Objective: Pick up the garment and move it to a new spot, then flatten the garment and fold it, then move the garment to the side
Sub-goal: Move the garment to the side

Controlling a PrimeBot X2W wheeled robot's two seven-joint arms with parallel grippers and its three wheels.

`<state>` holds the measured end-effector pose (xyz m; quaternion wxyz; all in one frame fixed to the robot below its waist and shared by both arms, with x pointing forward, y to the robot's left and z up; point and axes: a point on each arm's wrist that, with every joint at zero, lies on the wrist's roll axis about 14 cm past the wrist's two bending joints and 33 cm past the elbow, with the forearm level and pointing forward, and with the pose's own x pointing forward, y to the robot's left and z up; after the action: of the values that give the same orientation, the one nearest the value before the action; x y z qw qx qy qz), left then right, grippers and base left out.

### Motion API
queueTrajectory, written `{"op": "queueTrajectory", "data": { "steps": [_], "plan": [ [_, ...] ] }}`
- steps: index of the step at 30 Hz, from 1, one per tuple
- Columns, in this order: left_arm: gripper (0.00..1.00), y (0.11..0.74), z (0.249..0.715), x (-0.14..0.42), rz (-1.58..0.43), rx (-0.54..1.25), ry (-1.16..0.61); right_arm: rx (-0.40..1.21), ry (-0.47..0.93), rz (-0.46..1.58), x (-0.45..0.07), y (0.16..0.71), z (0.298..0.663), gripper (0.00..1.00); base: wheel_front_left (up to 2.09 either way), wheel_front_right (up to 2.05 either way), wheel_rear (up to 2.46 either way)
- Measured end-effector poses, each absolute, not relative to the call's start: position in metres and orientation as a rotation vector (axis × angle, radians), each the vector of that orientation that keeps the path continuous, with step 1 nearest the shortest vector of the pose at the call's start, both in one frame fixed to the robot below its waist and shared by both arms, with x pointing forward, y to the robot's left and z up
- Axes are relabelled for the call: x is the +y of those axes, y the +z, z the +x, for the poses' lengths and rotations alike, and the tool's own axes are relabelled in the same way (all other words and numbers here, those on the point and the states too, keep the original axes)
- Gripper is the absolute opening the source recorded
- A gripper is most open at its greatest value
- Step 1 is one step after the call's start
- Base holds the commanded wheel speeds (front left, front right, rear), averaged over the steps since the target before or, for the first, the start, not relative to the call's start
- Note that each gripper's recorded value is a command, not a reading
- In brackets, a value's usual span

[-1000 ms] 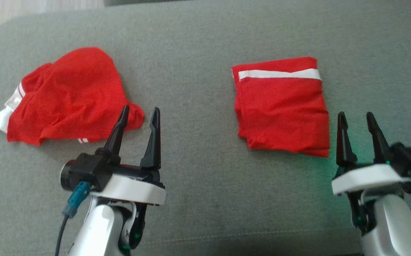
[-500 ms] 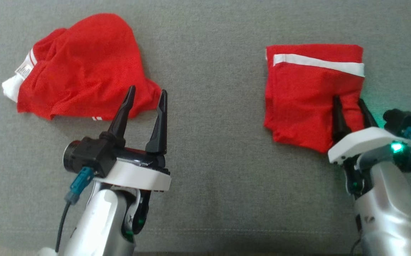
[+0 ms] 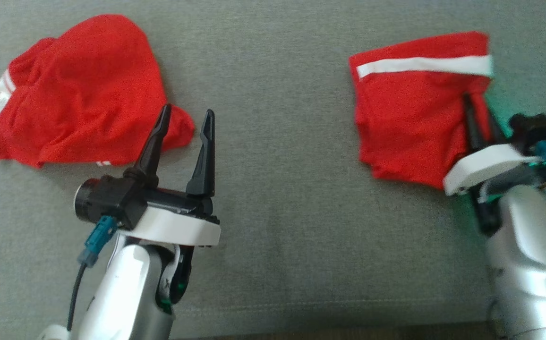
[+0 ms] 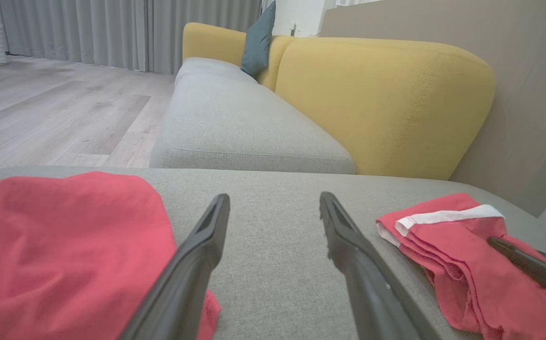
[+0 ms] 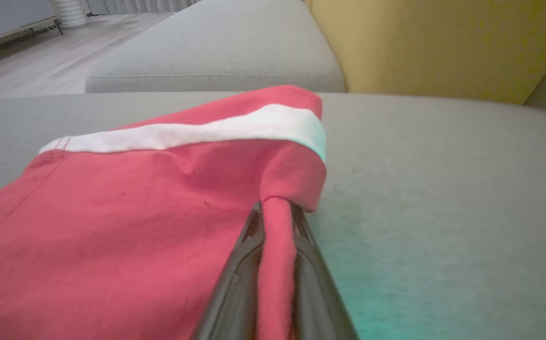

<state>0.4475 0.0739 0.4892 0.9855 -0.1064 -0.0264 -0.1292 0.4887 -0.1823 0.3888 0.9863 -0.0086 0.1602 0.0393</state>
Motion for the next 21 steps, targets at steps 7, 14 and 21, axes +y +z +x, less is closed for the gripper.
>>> {"op": "queueTrajectory", "data": {
  "steps": [7, 14, 21],
  "plan": [
    [1.00, 0.489, 0.457, 0.055, -0.223, -0.065, -0.321, 0.303, 0.005, -0.274, -0.264, 0.417, 0.495, 0.00, 0.00, 0.00, 0.00],
    [1.00, 0.483, 0.464, 0.046, -0.234, -0.056, -0.349, 0.347, -0.087, -0.438, -0.333, 0.437, 0.495, 0.00, 0.00, 0.00, 0.00],
    [1.00, 0.475, 0.468, 0.046, -0.233, -0.043, -0.352, 0.326, -0.156, -0.486, -0.363, 0.457, 0.504, 0.00, 0.00, 0.00, 0.00]
  ]
}}
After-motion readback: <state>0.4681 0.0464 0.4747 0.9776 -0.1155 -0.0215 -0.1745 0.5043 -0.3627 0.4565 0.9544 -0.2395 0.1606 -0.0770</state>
